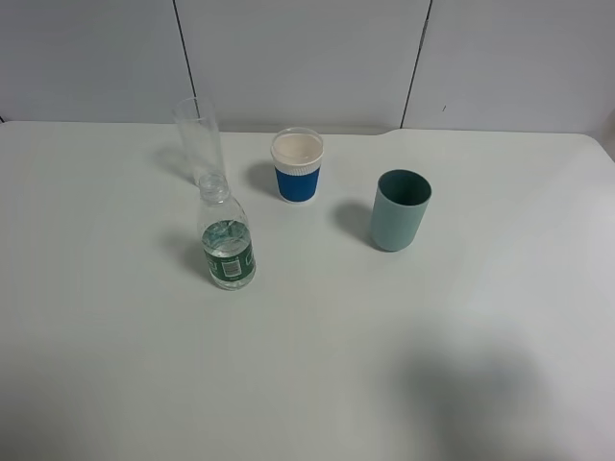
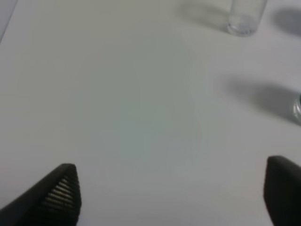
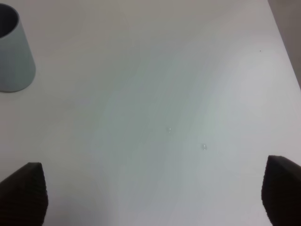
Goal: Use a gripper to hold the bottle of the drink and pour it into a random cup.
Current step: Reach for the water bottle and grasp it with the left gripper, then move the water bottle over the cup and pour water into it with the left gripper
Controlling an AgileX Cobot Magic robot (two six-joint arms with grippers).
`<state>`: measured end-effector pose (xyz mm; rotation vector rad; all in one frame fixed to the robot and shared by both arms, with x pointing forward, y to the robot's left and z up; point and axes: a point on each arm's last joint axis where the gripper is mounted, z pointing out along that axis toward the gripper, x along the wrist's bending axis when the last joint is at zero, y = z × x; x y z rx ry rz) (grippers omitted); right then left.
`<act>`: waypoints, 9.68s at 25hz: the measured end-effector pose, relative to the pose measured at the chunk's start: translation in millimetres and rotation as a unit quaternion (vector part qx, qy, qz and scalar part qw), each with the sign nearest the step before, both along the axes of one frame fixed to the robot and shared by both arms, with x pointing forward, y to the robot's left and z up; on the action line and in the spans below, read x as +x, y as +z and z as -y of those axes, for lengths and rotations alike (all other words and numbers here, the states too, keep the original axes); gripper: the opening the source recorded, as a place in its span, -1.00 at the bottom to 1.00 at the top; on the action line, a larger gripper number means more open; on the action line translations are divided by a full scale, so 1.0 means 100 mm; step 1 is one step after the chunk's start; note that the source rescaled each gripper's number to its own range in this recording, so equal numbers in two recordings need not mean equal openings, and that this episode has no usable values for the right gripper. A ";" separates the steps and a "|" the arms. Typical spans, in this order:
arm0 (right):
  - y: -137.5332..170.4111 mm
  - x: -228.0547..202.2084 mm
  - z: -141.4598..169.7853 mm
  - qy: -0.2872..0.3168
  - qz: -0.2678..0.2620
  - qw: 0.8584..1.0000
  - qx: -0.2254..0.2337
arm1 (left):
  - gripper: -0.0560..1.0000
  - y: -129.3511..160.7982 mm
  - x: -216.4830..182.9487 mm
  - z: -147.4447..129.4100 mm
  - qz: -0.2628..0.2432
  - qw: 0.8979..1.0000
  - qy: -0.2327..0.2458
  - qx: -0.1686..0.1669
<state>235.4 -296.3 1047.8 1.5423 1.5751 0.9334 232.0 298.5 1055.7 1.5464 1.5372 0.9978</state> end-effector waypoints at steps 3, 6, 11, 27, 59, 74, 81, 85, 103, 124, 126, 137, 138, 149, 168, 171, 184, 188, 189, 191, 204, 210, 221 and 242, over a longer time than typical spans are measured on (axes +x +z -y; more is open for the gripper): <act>0.00 0.00 0.00 0.000 0.000 1.000 0.000 | 0.06 0.01 0.00 -0.01 0.001 1.000 0.004 0.011; 0.00 0.00 0.00 0.000 0.000 1.000 0.000 | 0.32 0.09 0.03 -0.04 -0.008 0.999 0.000 0.045; 0.00 0.00 0.00 0.000 0.000 1.000 0.000 | 0.92 0.24 0.23 -0.06 -0.054 0.993 -0.026 0.100; 0.00 0.00 0.00 0.000 0.000 1.000 0.000 | 0.98 0.27 0.90 0.06 -0.091 0.958 -0.186 0.198; 0.00 0.00 0.00 0.000 0.000 1.000 0.000 | 1.00 -0.67 1.64 0.67 -0.133 0.832 -0.431 0.324; 0.00 0.00 0.00 0.000 0.000 1.000 0.000 | 1.00 -1.11 1.95 0.80 -0.156 0.848 -0.412 0.294; 0.00 0.00 0.00 0.000 0.000 1.000 0.000 | 1.00 -1.27 2.08 0.85 -0.145 0.852 -0.403 0.301; 0.00 0.00 0.00 0.000 0.000 1.000 0.000 | 1.00 -1.28 2.06 0.99 -0.121 0.846 -0.421 0.304; 0.00 0.00 0.00 0.000 0.000 1.000 0.000 | 1.00 -1.27 2.06 1.32 -0.064 0.911 -0.392 0.112; 0.00 0.00 0.00 0.000 0.000 1.000 0.000 | 1.00 -1.67 2.23 1.38 0.015 0.933 -0.360 -0.006; 0.00 0.00 0.00 0.000 0.000 1.000 0.000 | 1.00 -1.70 2.23 1.38 0.014 0.933 -0.360 -0.007; 0.00 0.00 0.00 0.000 0.000 1.000 0.000 | 1.00 -1.76 2.24 1.40 0.030 0.931 -0.363 -0.020; 0.00 0.00 0.00 0.000 0.000 1.000 0.000 | 1.00 -1.78 2.24 1.41 0.028 0.931 -0.364 -0.021; 0.00 0.00 0.00 0.000 0.000 1.000 0.000 | 0.98 -1.86 2.35 1.48 0.039 0.929 -0.366 -0.028; 0.00 0.00 0.00 0.000 0.000 1.000 0.000 | -0.89 -1.93 2.36 1.50 0.025 0.929 -0.367 -0.045; 0.00 0.00 0.00 0.000 0.000 1.000 0.000 | -0.89 -1.93 2.36 1.50 0.023 0.929 -0.366 -0.045; 0.00 0.00 0.00 0.000 0.000 1.000 0.000 | -0.89 -1.83 2.39 1.44 0.010 0.939 -0.343 -0.032; 0.00 0.00 0.00 0.000 0.000 1.000 0.000 | -0.89 -1.64 2.42 1.38 0.030 0.947 -0.318 -0.035; 0.00 0.00 0.00 0.000 0.000 1.000 0.000 | -0.89 -1.60 2.42 1.37 0.036 0.949 -0.311 -0.037; 0.00 0.00 0.00 0.000 0.000 1.000 0.000 | -0.89 -1.49 2.43 1.34 0.047 0.955 -0.289 -0.044; 0.00 0.00 0.00 0.000 0.000 1.000 0.000 | -0.89 -1.00 2.62 1.17 -0.014 0.977 -0.209 -0.031; 0.00 0.00 0.00 0.000 0.000 1.000 0.000 | -0.89 -0.83 2.80 1.13 -0.036 0.981 -0.187 -0.033; 0.00 0.00 0.00 0.000 0.000 1.000 0.000 | -0.89 -0.79 2.88 1.05 -0.063 0.982 -0.177 -0.019; 0.00 0.00 0.00 0.000 0.000 1.000 0.000 | -0.89 -0.54 3.01 1.11 -0.166 0.965 -0.201 0.041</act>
